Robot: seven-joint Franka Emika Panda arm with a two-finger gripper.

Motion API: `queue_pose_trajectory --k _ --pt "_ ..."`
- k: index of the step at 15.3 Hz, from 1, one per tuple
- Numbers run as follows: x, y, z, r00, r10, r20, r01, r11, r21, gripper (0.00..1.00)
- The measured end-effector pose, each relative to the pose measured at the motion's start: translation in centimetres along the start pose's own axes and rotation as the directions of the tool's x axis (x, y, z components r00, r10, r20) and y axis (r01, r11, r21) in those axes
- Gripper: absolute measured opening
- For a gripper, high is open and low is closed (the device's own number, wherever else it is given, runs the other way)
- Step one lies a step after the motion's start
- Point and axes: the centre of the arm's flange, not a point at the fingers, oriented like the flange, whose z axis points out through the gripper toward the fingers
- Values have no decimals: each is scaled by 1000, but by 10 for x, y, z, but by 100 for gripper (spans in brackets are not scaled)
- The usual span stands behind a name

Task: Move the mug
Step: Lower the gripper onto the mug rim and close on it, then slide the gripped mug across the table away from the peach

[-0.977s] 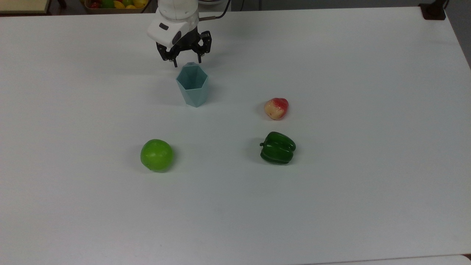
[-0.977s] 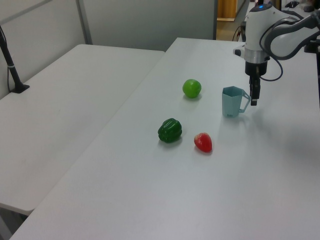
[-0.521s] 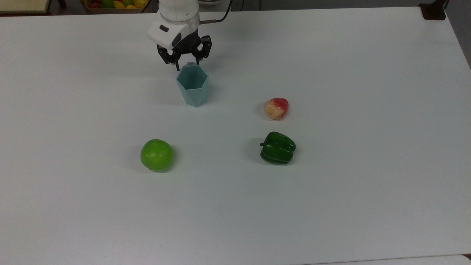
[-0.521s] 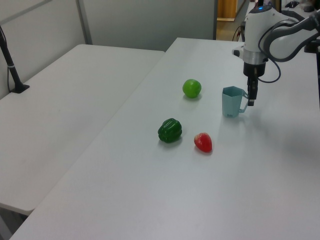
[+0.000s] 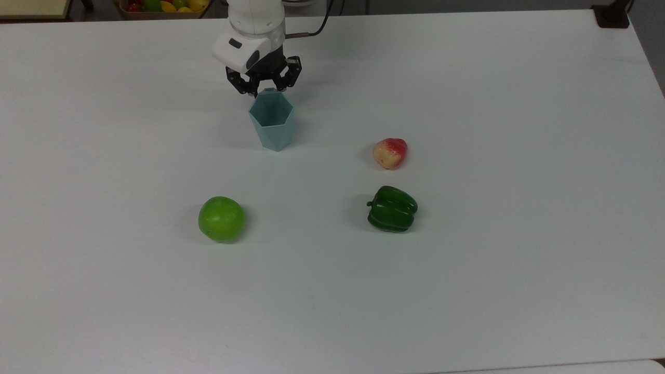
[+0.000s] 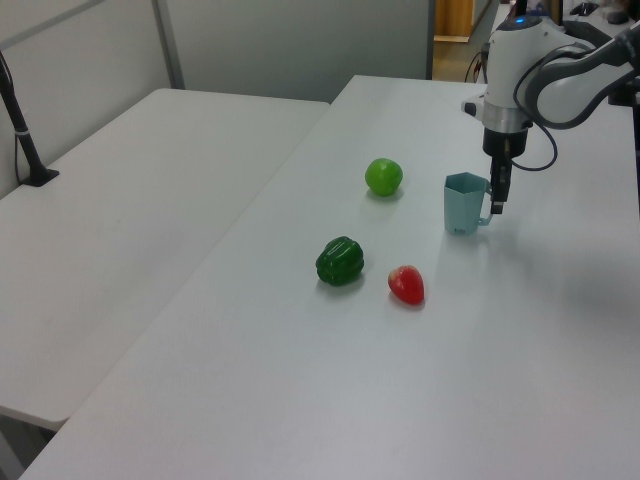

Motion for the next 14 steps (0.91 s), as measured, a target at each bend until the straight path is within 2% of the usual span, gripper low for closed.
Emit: queue_pose_trajectory --k 4,6,14 --pt "0 0 0 1000 0 0 0 1000 0 38" --pt "0 0 0 1000 0 0 0 1000 0 27" --pt "1 0 -2 1000 0 -5 0 1000 -1 27"
